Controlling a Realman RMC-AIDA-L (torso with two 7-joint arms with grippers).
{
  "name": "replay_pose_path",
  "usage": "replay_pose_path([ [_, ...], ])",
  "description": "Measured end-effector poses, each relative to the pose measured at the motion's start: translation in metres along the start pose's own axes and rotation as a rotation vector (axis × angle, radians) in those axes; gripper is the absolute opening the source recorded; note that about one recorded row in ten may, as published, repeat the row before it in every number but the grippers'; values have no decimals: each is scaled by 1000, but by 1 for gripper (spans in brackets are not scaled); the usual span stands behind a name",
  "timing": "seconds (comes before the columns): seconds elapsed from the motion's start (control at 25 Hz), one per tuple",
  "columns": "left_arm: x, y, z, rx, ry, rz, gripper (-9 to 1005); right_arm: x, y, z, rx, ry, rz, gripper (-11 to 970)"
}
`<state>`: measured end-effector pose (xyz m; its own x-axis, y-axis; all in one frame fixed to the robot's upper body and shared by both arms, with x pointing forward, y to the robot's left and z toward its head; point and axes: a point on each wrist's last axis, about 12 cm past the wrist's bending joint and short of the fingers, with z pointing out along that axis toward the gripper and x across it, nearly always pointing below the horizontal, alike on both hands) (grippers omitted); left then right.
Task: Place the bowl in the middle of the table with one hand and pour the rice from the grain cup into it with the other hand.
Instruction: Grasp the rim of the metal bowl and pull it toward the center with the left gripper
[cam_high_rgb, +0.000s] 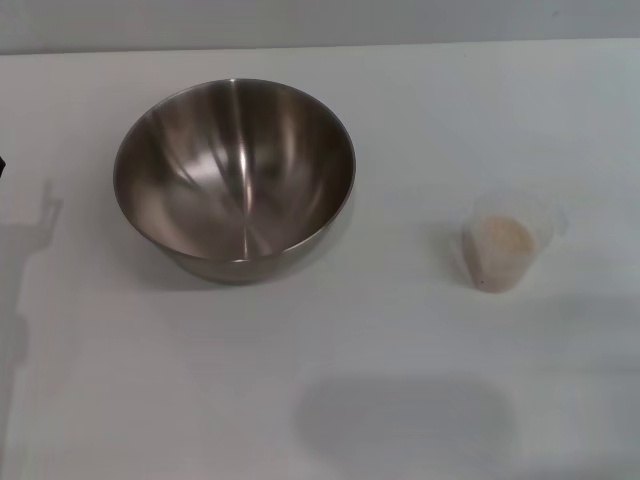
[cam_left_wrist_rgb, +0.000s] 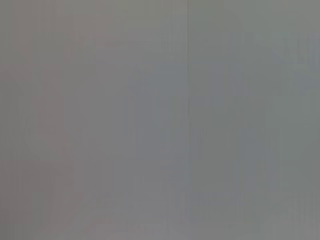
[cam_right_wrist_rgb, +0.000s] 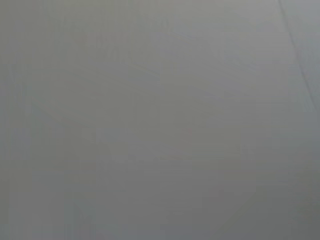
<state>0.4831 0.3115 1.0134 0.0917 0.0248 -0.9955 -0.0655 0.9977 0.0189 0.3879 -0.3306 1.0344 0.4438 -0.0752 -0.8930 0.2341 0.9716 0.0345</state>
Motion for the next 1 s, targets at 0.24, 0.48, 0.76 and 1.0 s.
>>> replay_pose_path([
  [0.24, -1, -1, 1, 2, -4, 0, 833, 0, 1, 0, -4, 2, 2, 752],
  [0.48, -6, -7, 3, 30, -43, -12, 834, 0, 0, 0, 0, 2, -1, 752],
  [0.76, -24, -18, 26, 61, -108, -36, 834, 0, 1, 0, -4, -1, 4, 753],
  [1.0, -52, -29, 64, 139, -77, 0, 834, -1, 1, -3, 0, 0, 2, 752],
])
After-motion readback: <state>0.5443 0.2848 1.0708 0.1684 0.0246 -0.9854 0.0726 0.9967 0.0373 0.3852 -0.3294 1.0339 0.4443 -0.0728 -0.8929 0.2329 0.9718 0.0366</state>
